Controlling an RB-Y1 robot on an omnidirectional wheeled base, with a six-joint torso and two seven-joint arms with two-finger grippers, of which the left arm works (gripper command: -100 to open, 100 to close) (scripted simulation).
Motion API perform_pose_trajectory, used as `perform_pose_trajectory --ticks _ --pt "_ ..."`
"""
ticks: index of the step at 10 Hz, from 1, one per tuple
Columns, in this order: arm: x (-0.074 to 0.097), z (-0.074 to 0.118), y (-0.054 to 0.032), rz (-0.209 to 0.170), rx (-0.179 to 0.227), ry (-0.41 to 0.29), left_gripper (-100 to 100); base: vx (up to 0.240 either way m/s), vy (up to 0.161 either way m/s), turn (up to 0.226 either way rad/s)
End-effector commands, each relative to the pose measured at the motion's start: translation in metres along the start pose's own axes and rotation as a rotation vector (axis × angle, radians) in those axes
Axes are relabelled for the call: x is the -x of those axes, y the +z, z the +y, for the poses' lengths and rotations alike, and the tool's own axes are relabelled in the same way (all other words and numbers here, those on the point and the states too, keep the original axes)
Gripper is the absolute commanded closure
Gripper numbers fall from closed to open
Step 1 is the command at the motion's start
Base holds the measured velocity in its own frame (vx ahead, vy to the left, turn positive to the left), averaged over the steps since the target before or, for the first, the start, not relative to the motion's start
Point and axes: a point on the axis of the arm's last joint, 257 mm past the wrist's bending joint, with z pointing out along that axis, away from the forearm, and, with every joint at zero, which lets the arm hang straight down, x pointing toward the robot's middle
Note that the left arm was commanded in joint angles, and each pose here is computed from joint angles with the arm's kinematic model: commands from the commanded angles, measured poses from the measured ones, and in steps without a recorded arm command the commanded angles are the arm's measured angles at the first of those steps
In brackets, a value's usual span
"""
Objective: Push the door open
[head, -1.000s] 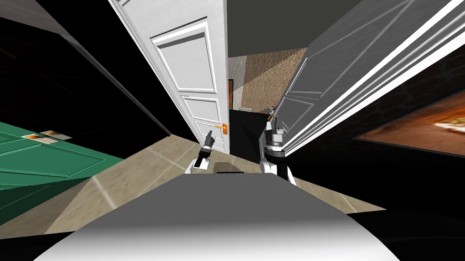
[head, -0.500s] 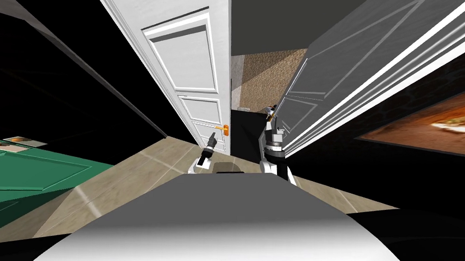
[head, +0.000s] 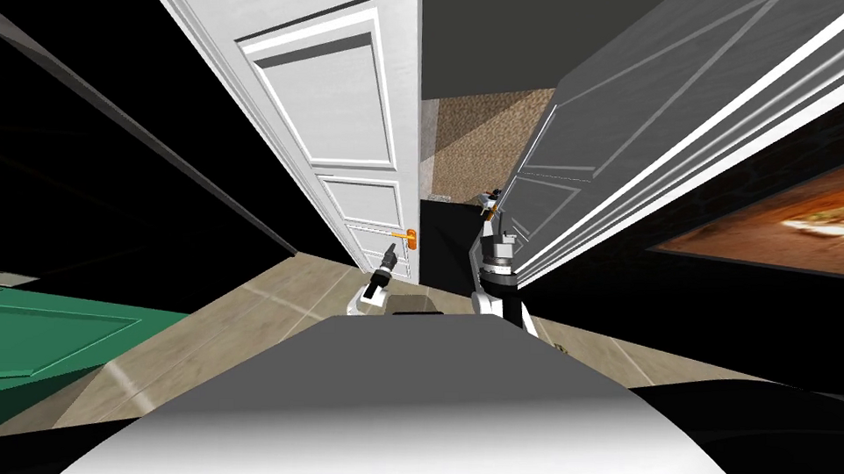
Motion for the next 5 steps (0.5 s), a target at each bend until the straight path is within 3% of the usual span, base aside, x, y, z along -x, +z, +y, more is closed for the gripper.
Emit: perform_pose_trajectory --ticks 1,4,5 --pt "-0.003 0.013 0.0023 0.008 0.031 0.001 -100 0.064 0.108 -0.073" --pt "-0.011 0.034 0.0049 0.024 0.085 0.003 -100 0.068 0.085 -0.066" --pt "-0.010 0.030 0.0027 0.021 0.074 0.003 -100 0.028 0.030 -0.011"
